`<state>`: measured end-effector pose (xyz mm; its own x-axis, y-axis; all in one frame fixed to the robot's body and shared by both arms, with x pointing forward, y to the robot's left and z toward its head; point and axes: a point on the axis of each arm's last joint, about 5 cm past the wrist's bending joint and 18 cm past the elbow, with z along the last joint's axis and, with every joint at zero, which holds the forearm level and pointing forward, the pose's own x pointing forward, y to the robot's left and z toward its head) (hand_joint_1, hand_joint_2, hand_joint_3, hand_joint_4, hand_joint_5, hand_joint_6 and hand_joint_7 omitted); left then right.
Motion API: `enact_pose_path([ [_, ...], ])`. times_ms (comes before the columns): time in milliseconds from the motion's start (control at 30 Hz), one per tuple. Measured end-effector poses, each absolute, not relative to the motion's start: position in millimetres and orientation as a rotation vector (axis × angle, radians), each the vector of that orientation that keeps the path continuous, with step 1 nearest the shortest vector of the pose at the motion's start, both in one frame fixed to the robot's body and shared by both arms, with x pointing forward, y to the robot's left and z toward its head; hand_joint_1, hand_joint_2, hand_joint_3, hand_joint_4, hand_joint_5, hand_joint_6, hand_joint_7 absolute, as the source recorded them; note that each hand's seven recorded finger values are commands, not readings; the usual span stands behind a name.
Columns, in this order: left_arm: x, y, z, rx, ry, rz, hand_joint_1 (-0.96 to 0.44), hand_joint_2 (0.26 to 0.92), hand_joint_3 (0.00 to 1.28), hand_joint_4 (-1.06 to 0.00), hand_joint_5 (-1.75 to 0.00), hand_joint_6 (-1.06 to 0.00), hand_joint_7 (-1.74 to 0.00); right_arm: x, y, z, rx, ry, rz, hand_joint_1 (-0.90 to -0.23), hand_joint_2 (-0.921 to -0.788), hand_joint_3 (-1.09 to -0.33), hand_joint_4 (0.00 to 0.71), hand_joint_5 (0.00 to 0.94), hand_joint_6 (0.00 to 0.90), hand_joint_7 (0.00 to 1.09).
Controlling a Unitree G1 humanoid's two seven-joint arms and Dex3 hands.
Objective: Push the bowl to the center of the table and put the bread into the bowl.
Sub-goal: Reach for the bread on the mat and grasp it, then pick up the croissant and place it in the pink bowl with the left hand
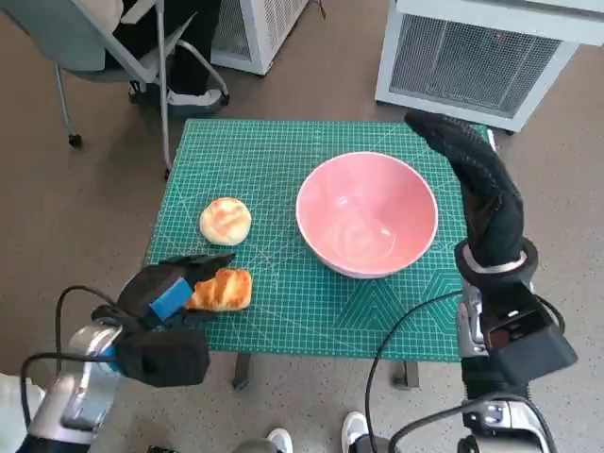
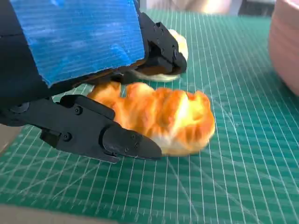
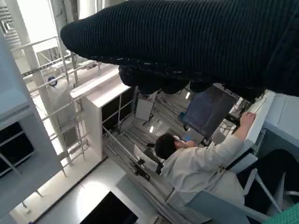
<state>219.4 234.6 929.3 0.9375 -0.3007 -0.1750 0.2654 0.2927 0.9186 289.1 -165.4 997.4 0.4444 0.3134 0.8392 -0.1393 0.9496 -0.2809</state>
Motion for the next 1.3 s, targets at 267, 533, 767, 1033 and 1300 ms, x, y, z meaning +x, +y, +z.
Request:
enact_pose_path([
  [267, 221.9, 236.5, 926.2, 1.198, -0.101, -0.365, 0.00, 0.921, 0.18, -0.58, -1.33, -0.50, -1.24, 288.9, -165.4, 996.8, -0.180, -1.074, 0.282, -0.579, -0.921, -0.837, 0.254, 0.000, -0.001, 0.63],
  [533, 222.6, 236.4, 931.8, 1.154, -0.113, -0.383, 0.00, 0.921, 0.17, -0.57, -1.31, -0.50, -1.28, 288.6, -165.7, 996.2, -0.179, -1.072, 0.282, -0.581, -0.921, -0.837, 0.252, 0.000, -0.001, 0.62],
  [767, 224.1, 234.5, 944.4, 1.126, -0.174, -0.369, 0.00, 0.921, 0.18, -0.57, -1.31, -0.50, -1.28, 288.6, -165.9, 996.0, -0.176, -1.071, 0.280, -0.562, -0.921, -0.843, 0.251, 0.000, -0.001, 0.61],
  [1033, 228.7, 223.4, 978.0, 1.109, -0.335, -0.308, 0.00, 0.921, 0.16, -0.58, -1.29, -0.52, -1.26, 288.8, -166.5, 995.3, -0.175, -1.067, 0.279, -0.556, -0.921, -0.845, 0.249, 0.000, -0.001, 0.61],
  [1300, 239.9, 195.6, 1017.3, 1.028, -0.597, -0.225, 0.00, 0.921, 0.11, -0.64, -1.23, -0.59, -1.19, 289.0, -167.1, 994.5, -0.176, -1.063, 0.277, -0.551, -0.921, -0.845, 0.249, 0.001, -0.001, 0.61],
])
